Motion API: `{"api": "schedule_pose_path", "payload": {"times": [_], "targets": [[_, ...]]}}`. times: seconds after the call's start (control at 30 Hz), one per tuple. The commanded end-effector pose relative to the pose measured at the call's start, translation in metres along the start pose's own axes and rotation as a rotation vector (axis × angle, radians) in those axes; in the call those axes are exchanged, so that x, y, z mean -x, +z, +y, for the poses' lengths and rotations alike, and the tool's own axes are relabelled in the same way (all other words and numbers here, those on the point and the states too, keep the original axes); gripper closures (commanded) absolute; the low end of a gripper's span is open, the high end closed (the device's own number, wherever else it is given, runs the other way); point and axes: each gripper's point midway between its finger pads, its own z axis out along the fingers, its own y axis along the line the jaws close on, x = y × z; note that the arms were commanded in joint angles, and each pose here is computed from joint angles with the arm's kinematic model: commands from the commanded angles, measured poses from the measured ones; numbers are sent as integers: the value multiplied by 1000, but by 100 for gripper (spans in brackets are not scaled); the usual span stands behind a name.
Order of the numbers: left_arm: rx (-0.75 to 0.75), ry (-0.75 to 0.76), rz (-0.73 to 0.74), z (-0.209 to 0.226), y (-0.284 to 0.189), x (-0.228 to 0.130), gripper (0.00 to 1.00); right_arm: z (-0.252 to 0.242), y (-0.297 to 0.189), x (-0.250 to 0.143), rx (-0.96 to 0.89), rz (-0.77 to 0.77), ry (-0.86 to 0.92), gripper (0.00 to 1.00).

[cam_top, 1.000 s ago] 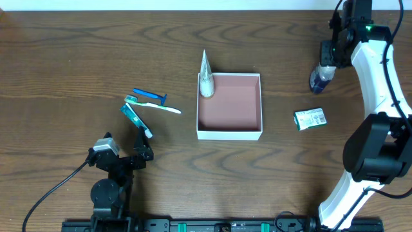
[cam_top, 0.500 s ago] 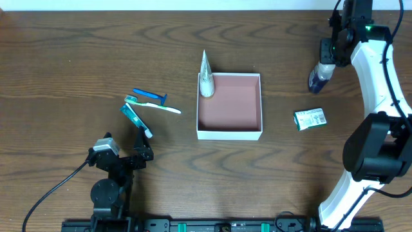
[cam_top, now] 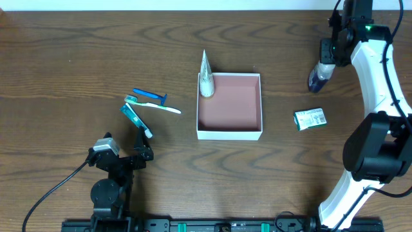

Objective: Pack container
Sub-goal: 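Lift the bottle, carry it into the box beside the tube, release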

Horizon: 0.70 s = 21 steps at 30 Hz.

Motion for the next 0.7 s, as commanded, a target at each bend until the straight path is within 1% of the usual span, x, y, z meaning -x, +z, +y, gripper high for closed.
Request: {"api": "schedule_pose_path", "payload": {"times": [0.0,0.23,0.37,0.5,0.67], "targets": [[34,11,45,9,1,-16,2,9,-19,7,73,-39,12,75],[33,11,45,9,1,-16,2,14,-86,27,139,-182,77,73],[33,11,45,9,1,-16,2,20,-136,35,203,-286,107,72],[34,11,45,9,1,-16,2,27,-188,37,278,-386,126,72],[33,11,45,9,1,-16,2,50,-244,33,403,-480,116,72]]}}
